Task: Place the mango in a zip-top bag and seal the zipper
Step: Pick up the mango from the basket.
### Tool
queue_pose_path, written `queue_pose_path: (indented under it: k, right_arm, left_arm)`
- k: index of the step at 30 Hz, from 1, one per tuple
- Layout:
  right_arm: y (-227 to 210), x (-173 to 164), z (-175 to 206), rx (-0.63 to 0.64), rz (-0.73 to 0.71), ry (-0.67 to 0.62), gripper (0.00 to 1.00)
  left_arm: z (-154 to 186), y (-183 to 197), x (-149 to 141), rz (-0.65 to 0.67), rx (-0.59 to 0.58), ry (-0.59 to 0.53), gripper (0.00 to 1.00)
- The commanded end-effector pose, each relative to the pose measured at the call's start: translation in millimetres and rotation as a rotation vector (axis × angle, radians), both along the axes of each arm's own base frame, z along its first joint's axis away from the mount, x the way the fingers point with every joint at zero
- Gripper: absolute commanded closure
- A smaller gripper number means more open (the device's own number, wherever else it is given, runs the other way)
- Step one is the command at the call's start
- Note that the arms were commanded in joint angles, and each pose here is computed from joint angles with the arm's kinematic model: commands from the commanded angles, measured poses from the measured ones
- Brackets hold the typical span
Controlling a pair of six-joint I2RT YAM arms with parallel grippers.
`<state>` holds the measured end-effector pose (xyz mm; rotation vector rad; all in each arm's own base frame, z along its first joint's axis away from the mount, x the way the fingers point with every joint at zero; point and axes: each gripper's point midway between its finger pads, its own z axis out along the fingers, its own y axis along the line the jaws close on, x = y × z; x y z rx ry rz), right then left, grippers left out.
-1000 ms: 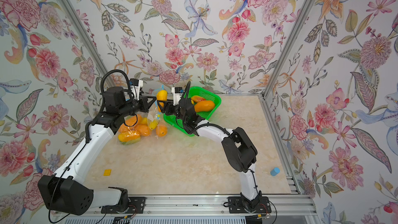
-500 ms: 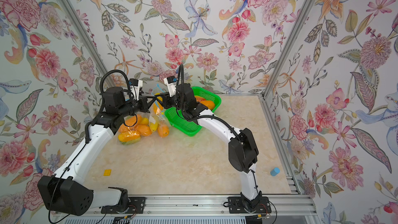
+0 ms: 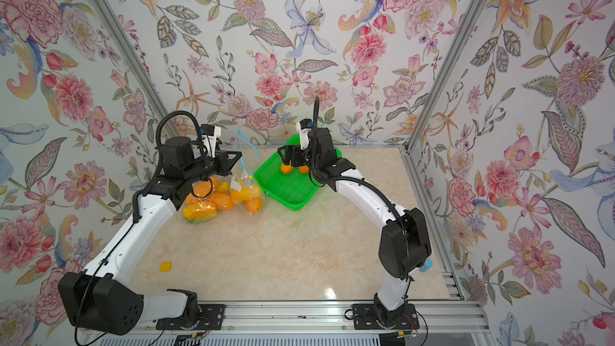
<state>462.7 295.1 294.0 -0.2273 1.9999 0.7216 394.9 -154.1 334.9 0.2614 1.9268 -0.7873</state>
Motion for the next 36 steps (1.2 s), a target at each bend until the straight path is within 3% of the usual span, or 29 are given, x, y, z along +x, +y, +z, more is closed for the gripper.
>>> queue_pose_path:
  k: [1,4,7,14,19,23,33,36]
  right_arm:
    - [-35,36,-49,0.004,-0.233,0.134,0.20]
    - [-38,67,-92,0.033,-0.321,0.284,0.17]
    - [-25,87,-120,0.093,-0.356,0.359,0.00]
    - [-18,107,-171,0.170,-0.526,0.460,0.00]
    - [-49,112,-204,0.165,-0.700,0.503,0.00]
    - [-66,123,-215,0.148,-0.736,0.512,0.00]
    - [-87,139,-265,0.042,-0.698,0.615,0.15]
    - [-90,142,-262,0.019,-0.664,0.605,0.26]
  left_arm:
    - [15,1,-2,-0.004,-0.012,-0.064,1.00]
    - [15,1,-2,-0.006,-0.015,-0.068,1.00]
    - [12,1,0,-0.001,-0.010,-0.065,1.00]
    - [4,0,3,-0.004,-0.005,-0.049,1.00]
    - [4,1,2,-0.005,0.003,-0.053,1.00]
    - [6,1,3,-0.005,0.013,-0.057,1.00]
    - [8,0,2,-0.011,0.013,-0.060,1.00]
    - [9,0,3,-0.010,0.014,-0.062,1.00]
